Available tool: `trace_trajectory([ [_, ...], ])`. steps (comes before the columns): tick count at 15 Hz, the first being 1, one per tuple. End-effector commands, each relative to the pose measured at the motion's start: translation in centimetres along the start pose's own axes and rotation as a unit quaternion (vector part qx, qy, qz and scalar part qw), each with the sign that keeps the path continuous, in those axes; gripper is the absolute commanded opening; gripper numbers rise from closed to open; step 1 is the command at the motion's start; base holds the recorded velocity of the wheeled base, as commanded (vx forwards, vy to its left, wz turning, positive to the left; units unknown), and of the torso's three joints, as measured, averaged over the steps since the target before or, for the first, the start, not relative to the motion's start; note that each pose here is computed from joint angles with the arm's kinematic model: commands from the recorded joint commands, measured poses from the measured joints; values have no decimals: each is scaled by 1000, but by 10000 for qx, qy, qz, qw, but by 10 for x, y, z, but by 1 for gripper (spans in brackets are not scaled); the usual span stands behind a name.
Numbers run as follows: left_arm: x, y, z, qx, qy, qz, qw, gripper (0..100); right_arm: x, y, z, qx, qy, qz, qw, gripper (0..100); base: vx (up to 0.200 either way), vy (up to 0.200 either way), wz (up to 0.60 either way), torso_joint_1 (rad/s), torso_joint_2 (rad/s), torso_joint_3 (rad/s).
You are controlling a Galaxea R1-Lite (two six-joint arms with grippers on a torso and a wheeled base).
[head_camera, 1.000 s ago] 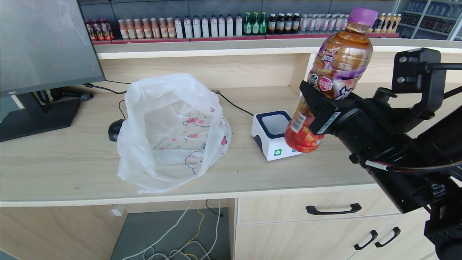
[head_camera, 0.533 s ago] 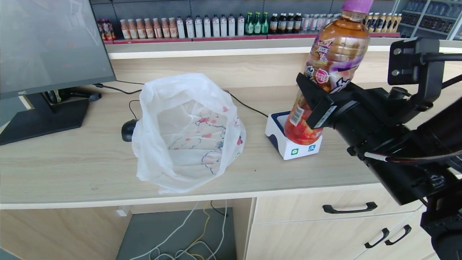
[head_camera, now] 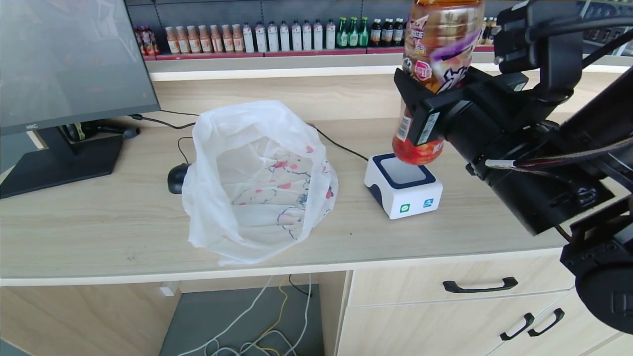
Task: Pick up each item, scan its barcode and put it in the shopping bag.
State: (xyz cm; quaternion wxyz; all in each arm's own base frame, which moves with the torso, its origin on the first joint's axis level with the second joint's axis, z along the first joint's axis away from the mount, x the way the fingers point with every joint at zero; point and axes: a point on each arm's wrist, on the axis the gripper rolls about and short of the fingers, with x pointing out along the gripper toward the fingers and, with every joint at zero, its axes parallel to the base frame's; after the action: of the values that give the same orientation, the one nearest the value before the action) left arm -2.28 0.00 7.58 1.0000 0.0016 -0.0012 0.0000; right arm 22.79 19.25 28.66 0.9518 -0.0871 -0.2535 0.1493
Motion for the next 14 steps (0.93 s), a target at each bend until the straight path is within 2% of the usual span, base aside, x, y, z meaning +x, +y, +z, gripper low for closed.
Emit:
trace_trajectory([
  [1, 0, 0, 0, -1, -4, 0, 10000, 100, 2, 4, -4, -364, -5, 150, 9992, 0, 0, 0, 0, 0, 0, 0],
  [5, 0, 0, 0, -1, -4, 0, 10000, 100, 10, -13, -13, -1500, -295, 638, 9862, 0, 0, 0, 0, 0, 0, 0],
  [7, 0, 0, 0, -1, -4, 0, 10000, 100, 11, -39, -19, -2352, -292, 930, 9670, 0, 0, 0, 0, 0, 0, 0],
  [9, 0, 0, 0, -1, -4, 0, 10000, 100, 15, -47, -24, -2606, -465, 1211, 9567, 0, 0, 0, 0, 0, 0, 0],
  [10, 0, 0, 0, -1, -4, 0, 10000, 100, 18, -54, -27, -2828, -708, 1410, 9461, 0, 0, 0, 0, 0, 0, 0],
  [11, 0, 0, 0, -1, -4, 0, 10000, 100, 20, -74, -26, -3152, -816, 1250, 9372, 0, 0, 0, 0, 0, 0, 0],
  [12, 0, 0, 0, -1, -4, 0, 10000, 100, 20, -84, -27, -3234, -859, 1289, 9335, 0, 0, 0, 0, 0, 0, 0],
  [14, 0, 0, 0, -1, -4, 0, 10000, 100, 21, -90, -40, -3374, -932, 1632, 9224, 0, 0, 0, 0, 0, 0, 0],
])
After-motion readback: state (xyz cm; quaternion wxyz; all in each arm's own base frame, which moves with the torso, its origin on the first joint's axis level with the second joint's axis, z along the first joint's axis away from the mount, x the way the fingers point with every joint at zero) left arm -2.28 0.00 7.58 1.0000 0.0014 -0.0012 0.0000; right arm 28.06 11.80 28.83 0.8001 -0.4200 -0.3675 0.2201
